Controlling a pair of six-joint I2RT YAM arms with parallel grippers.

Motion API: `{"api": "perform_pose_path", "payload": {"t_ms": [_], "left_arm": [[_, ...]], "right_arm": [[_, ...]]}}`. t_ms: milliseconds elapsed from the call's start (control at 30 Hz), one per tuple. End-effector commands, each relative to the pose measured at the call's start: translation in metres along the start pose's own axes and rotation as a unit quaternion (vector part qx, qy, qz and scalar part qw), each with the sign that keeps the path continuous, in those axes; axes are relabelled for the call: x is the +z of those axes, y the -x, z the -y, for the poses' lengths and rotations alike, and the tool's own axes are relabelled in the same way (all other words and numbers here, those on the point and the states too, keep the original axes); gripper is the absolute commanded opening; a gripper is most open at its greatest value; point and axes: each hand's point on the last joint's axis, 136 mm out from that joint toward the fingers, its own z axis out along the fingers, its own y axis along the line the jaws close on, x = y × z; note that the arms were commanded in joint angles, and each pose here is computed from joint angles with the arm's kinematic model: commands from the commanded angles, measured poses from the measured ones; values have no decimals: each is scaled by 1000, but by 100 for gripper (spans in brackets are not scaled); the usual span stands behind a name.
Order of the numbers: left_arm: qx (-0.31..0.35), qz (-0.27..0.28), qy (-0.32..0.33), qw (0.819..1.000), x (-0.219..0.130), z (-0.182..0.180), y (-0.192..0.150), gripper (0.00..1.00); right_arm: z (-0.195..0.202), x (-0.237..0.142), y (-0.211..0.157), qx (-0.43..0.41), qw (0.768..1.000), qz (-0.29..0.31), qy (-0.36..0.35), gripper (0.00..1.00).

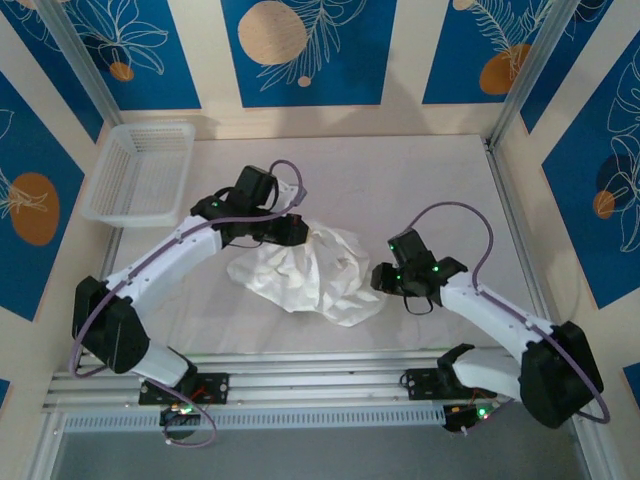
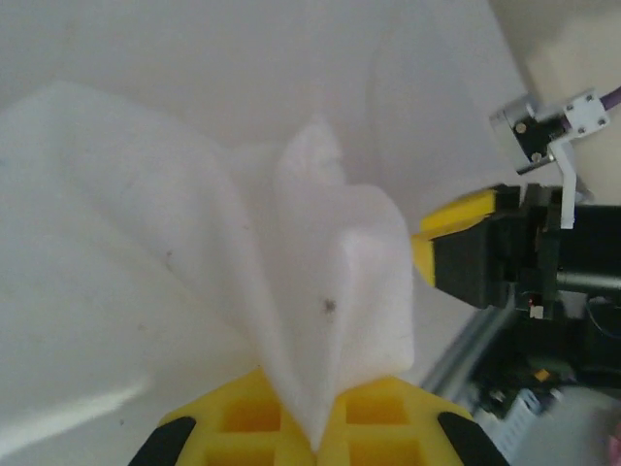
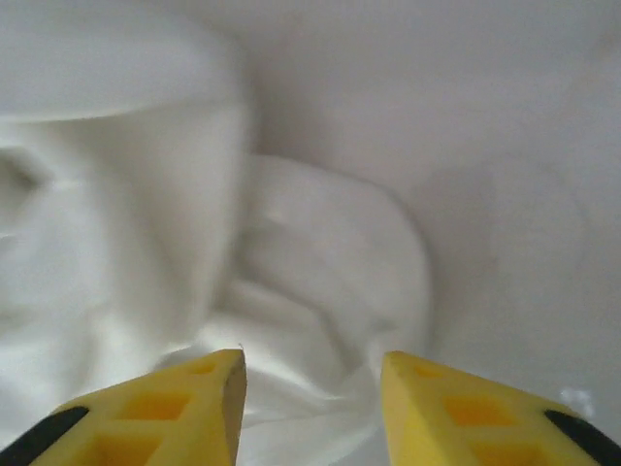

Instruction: Fold the inside-out t-shirt

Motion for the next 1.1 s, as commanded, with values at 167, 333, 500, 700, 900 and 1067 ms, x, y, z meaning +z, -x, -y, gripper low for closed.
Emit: {"api": "perform_pose_path", "payload": {"t_ms": [167,333,500,700,900,1067], "left_arm": [[1,-11,-70,998,-11,29,-14,0],[32,-5,-72,997,-26,39,-14,0],[67,-7,15,998,-37,11,-21,0],[11,23,273,962,-55,-105,-3,0],[-31,76,257,963,-33,-126,33,29],[-50,125,245,960,-57,-110,35,56]], "right_arm": [[-103,-32,87,-341,896,276,73,93],[-114,15,101,-387,892,223,64,87],[-154,4,76,-379,898,138,178,2],[-191,-86,26,-287,867,54,403,0],[-192,-139,37,-181,859,93,470,0],[-165,-121,72,-64,898,119,418,0]]}}
